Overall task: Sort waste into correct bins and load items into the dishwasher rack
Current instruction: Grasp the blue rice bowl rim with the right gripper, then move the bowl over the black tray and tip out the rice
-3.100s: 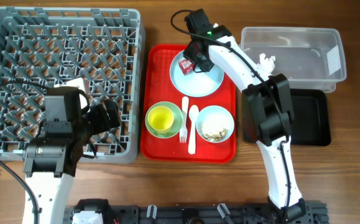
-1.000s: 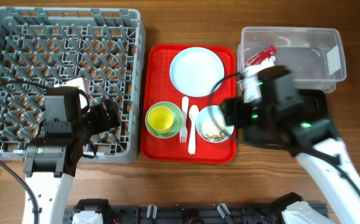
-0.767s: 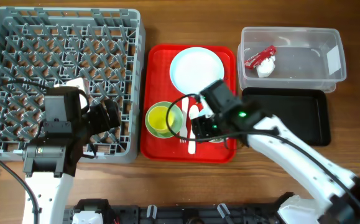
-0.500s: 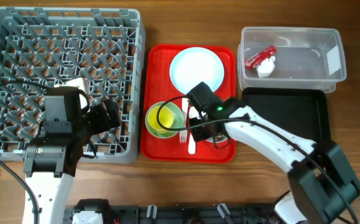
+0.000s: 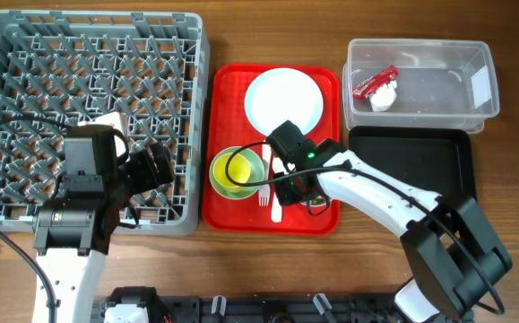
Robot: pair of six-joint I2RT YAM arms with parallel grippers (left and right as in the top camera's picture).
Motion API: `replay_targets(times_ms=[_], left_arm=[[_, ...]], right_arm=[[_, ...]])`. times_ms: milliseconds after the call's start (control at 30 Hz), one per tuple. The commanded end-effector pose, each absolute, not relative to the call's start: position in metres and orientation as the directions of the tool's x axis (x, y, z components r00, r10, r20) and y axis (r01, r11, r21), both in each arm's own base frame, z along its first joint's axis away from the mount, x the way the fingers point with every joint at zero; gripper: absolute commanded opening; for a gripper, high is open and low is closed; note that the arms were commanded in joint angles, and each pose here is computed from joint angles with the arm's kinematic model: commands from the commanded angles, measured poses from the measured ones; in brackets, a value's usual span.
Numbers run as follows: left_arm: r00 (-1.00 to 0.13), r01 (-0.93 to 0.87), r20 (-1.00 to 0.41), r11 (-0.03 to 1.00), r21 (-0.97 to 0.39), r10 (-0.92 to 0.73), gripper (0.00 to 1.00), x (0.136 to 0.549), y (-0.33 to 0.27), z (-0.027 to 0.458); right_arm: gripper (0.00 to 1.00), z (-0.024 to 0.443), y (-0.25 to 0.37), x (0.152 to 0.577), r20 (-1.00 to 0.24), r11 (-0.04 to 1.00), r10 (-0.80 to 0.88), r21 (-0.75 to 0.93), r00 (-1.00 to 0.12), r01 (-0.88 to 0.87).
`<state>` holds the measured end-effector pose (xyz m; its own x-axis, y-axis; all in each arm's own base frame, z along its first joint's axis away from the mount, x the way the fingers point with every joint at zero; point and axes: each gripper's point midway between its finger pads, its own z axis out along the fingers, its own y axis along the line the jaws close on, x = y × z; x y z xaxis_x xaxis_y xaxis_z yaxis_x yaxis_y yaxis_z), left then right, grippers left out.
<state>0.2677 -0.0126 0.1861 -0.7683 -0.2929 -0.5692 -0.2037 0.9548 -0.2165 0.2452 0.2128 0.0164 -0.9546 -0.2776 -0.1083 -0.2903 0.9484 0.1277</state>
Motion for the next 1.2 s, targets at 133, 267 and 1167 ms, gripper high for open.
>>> replay_targets(times_ms=[133,267,1167], left_arm=[[-0.757,-0.195,-0.583,0.954,-0.229,-0.295,1.00,0.270,-0.013,0.194],[-0.757,-0.195,-0.583,0.954,-0.229,-0.295,1.00,0.270,-0.013,0.194],[-0.757,-0.195,-0.583,0.954,-0.229,-0.295,1.00,0.270,-0.013,0.194]], right_arm=[[0.08,0.002,0.206,0.238,-0.053,0.956,-0.274,0.094,-0.960,-0.278],[0.04,0.008,0.209,0.242,-0.069,0.955,-0.272,0.101,-0.960,-0.278],[0.04,0.126,0.080,0.308,-0.141,0.744,0.309,0.653,-0.941,0.146]])
